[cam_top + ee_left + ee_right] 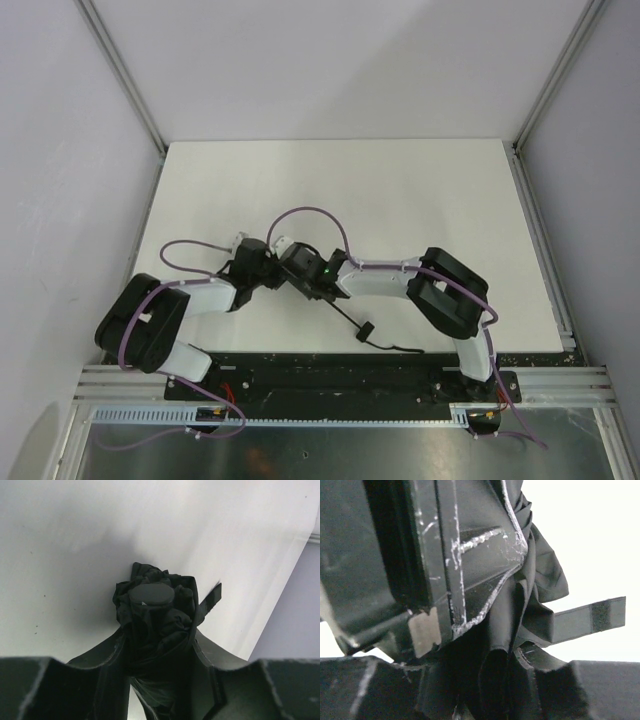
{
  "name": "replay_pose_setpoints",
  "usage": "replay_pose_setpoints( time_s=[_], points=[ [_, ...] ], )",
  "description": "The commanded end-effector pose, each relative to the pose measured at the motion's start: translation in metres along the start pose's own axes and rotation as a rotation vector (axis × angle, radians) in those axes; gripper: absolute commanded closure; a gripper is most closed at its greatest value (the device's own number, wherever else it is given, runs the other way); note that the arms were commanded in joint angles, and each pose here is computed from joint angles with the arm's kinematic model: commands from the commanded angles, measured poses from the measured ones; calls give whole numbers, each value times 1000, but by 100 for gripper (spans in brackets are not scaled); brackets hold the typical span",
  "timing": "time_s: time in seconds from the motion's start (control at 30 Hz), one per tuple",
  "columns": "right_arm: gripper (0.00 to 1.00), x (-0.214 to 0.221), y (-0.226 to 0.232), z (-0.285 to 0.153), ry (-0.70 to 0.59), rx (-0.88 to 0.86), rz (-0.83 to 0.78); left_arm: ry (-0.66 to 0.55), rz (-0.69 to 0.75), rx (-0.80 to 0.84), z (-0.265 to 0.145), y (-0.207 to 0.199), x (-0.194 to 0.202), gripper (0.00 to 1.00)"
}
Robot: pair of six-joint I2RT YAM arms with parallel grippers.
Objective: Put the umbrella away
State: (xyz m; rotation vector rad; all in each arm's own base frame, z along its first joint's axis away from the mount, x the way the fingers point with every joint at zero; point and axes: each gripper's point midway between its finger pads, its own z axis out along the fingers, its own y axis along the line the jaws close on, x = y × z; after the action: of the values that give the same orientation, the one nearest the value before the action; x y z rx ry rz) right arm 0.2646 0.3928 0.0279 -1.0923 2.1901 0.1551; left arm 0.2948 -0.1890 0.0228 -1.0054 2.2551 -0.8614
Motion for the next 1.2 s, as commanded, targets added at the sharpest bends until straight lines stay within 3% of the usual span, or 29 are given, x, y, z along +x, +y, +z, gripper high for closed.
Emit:
replay_pose_setpoints(
  time_s=[0.0, 0.07, 0.2, 0.27, 0.37, 0.47, 0.57, 0.67, 0.83, 1.0, 1.07, 1.17],
  points=[
    [92, 23, -15, 21, 79, -8, 27, 133, 102, -357, -19, 104, 35, 98],
    [98, 28, -12, 21, 92, -88, 59, 127, 116, -338, -18, 98, 33, 85],
    [100, 30, 0, 14, 94, -310, 128, 117, 135, -310, -19, 90, 30, 36],
    [100, 30, 4, 10, 96, -427, 191, 117, 139, -302, -20, 88, 30, 19],
    [100, 26, 10, 2, 88, -605, 301, 134, 132, -311, -20, 91, 33, 9],
    [100, 21, 15, -6, 73, -752, 405, 157, 117, -333, -19, 97, 39, 7],
    [100, 19, 16, -9, 68, -843, 475, 172, 120, -358, -17, 103, 44, 9],
    [100, 21, 17, -11, 69, -902, 510, 169, 136, -380, -15, 109, 46, 18],
    [100, 14, 18, -13, 44, -936, 519, 159, 176, -350, -12, 106, 46, 54],
    [100, 7, 15, -15, 17, -902, 500, 156, 190, -322, -9, 100, 46, 83],
    [93, 6, 13, -14, 11, -865, 482, 158, 191, -326, -8, 102, 46, 89],
    [68, 11, 8, -12, 29, -764, 458, 159, 190, -330, -6, 103, 47, 93]
  ],
)
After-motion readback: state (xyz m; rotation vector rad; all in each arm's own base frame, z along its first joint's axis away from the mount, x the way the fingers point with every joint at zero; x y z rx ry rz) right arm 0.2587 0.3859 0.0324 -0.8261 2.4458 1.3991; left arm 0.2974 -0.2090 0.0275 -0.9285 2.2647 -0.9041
